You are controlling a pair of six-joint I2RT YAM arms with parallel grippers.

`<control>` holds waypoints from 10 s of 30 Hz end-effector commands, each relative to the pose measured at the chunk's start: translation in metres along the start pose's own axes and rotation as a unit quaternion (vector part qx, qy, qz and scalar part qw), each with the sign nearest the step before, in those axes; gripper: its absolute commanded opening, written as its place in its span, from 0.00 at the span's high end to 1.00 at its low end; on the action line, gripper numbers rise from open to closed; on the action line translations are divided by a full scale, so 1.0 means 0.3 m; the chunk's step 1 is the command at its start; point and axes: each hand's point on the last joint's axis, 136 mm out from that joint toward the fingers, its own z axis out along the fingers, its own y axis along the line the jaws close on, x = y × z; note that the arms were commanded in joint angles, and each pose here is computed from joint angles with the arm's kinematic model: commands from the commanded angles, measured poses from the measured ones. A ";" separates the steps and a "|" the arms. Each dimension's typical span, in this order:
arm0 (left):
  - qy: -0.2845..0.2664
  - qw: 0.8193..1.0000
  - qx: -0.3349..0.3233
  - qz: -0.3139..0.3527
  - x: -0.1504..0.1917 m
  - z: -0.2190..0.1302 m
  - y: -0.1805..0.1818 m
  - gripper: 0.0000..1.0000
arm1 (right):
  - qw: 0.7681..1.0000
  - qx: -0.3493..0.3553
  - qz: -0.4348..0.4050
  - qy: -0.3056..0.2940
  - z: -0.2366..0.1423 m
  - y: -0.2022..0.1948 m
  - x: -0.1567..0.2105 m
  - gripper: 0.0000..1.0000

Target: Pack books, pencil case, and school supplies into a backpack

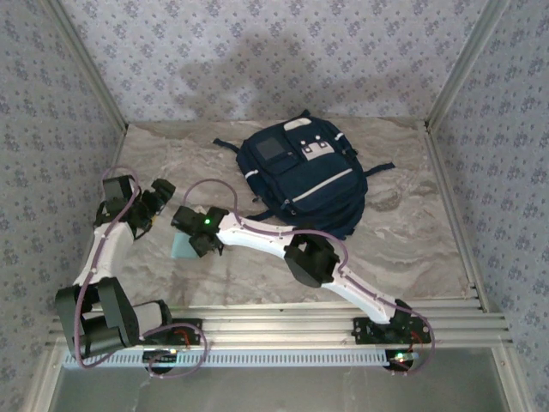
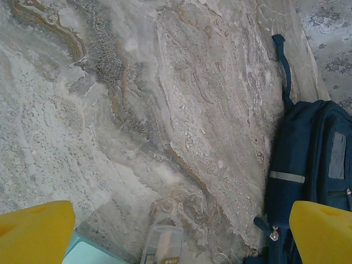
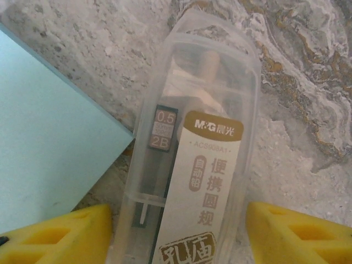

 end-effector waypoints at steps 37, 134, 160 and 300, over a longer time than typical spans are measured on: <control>0.119 0.917 0.074 0.372 0.485 0.202 -0.645 0.03 | 0.955 -0.002 0.275 -0.115 -0.615 -0.988 0.203 0.57; 0.267 0.764 0.248 0.532 1.009 0.113 -1.209 1.00 | 0.708 -0.276 0.593 -0.267 -0.203 -1.211 -0.014 0.26; 0.260 0.808 0.206 0.488 0.954 0.275 -1.085 1.00 | 0.884 -0.022 0.438 -0.162 -0.575 -1.233 0.433 0.00; 0.196 0.933 0.185 0.239 0.634 -0.007 -0.664 0.08 | 0.865 -0.357 0.285 -0.206 -0.568 -0.715 0.045 0.96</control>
